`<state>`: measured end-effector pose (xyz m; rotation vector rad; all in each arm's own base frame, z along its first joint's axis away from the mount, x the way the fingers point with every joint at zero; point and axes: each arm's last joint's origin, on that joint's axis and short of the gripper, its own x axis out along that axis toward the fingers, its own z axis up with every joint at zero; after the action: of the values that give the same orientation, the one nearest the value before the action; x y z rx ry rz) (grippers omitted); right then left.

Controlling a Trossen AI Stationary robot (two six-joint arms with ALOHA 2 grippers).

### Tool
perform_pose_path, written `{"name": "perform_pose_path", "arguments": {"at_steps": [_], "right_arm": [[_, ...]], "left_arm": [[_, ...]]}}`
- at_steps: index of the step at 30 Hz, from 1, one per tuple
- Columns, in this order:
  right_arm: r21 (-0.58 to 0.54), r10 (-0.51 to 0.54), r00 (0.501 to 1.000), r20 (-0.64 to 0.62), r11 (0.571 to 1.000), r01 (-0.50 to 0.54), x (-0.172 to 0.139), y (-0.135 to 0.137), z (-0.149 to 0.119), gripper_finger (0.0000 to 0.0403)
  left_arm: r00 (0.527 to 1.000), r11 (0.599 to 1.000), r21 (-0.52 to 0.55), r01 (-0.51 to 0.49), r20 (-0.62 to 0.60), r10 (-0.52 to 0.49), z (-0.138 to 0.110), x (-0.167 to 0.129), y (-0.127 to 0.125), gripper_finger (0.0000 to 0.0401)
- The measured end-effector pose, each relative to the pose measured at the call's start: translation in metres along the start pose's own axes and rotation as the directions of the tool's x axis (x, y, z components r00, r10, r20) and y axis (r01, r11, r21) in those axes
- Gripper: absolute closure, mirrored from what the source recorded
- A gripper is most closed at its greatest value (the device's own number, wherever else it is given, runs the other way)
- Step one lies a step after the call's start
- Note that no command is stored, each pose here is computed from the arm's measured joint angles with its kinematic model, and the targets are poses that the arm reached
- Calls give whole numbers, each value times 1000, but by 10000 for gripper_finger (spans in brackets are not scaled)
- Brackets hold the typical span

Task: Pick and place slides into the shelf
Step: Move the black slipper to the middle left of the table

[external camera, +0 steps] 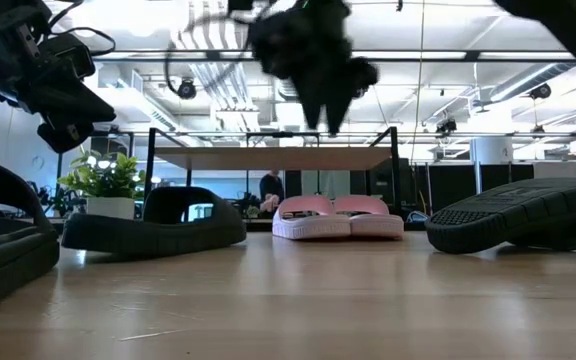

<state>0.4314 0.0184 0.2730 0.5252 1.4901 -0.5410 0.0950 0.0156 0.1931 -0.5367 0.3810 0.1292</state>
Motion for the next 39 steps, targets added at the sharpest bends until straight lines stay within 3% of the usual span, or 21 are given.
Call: {"name": "perform_pose_path", "arguments": {"at_steps": [8, 13, 16, 18, 20, 23, 24, 27, 35, 39], "right_arm": [[-46, 71, 947, -314, 995, -90, 23, 7, -55, 225], [179, 240, 821, -518, 969, -170, 33, 14, -106, 226], [328, 254, 853, -456, 939, -104, 44, 16, -137, 232], [464, 260, 901, -347, 883, -76, 45, 15, -159, 237], [629, 251, 954, -166, 772, -93, 44, 13, -182, 240], [843, 122, 983, 134, 508, -178, 46, 2, -224, 243], [837, 96, 979, 180, 507, -204, 48, -2, -231, 243], [845, 73, 991, 110, 518, -132, 56, -10, -240, 244], [833, -96, 964, 249, 528, -162, 87, -29, -233, 247], [849, -133, 953, 271, 500, -172, 89, -40, -223, 248]], "left_arm": [[1000, 1000, -1, -2, -3, 2, -1, 0, 0, 379], [1000, 1000, 0, -3, -5, 3, -1, 0, 0, 379], [1000, 1000, -1, -4, -8, 4, -1, 0, 0, 379], [1000, 1000, -1, -3, -7, 3, -1, 0, 0, 379], [1000, 1000, -1, -3, -7, 3, -1, 0, 0, 379], [1000, 1000, 0, -3, -6, 3, -1, 0, 0, 379], [1000, 1000, 0, -3, -6, 3, -1, 0, 0, 379], [1000, 1000, 0, -3, -6, 3, -1, 0, 0, 379], [1000, 1000, -1, -2, -6, 2, -1, 0, 0, 379], [1000, 1000, -1, -2, -5, 2, -1, 0, 0, 379]]}}
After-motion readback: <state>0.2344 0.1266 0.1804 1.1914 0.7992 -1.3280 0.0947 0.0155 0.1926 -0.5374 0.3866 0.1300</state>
